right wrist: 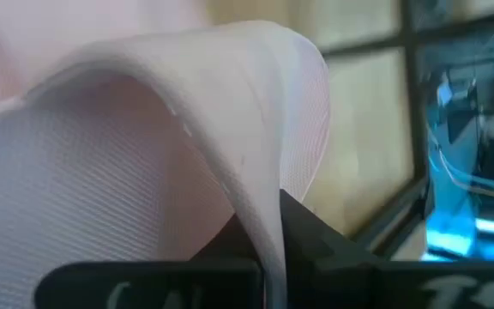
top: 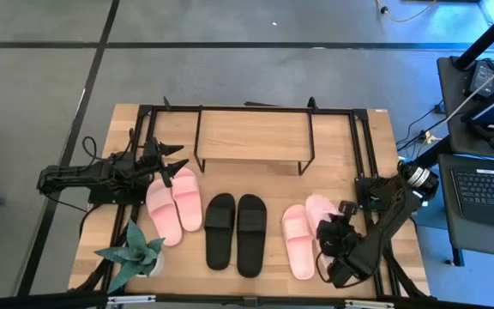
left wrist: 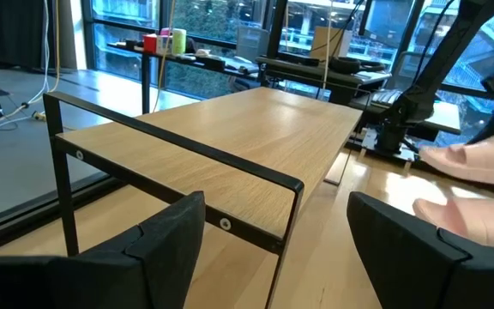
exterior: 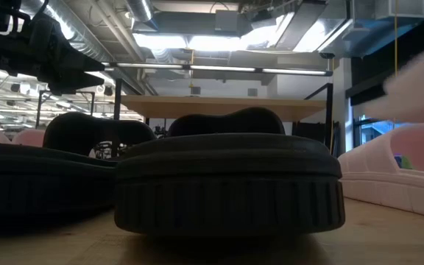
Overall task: Pick and place slides into the shelf
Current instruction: Put the pink slide on the shelf
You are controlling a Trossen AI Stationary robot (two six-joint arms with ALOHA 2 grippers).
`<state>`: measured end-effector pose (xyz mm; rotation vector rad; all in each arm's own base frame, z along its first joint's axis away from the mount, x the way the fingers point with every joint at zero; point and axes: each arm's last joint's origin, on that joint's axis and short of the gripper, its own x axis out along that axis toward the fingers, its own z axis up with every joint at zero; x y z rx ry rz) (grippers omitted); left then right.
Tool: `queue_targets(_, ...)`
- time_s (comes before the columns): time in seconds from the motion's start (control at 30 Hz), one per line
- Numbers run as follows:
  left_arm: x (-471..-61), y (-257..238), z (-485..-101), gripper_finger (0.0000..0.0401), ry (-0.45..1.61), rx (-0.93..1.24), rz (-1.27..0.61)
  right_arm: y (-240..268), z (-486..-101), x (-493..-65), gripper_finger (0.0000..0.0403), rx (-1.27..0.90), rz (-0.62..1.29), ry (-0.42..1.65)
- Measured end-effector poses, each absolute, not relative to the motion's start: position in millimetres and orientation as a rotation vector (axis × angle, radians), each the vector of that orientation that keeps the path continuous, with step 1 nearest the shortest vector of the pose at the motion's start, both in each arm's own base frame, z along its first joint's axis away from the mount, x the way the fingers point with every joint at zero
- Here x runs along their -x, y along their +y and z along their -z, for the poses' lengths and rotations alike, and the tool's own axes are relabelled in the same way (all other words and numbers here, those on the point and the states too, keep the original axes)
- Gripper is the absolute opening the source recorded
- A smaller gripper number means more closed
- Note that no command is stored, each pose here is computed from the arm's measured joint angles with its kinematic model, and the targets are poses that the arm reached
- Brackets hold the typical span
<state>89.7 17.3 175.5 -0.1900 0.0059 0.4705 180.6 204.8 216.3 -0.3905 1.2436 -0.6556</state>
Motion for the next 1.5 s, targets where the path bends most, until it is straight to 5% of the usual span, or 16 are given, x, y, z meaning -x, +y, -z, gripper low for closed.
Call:
queue_targets(0.43,-90,17,-175,0.0276,0.008,0.189,-0.47,132,-266,-217,0.0012,0.521,0.768,0.931)
queue_targets(0.87,-90,17,-175,0.0276,0.009,0.187,-0.47,40,-310,-289,0.0012,0.625,0.89,0.935)
queue_targets(1.17,-90,17,-175,0.0276,0.009,0.187,-0.47,-28,-368,-312,0.0012,0.444,0.839,0.904)
queue_targets(1.5,-90,17,-175,0.0276,0.009,0.187,-0.471,-87,-349,-319,0.0012,0.352,0.833,0.992)
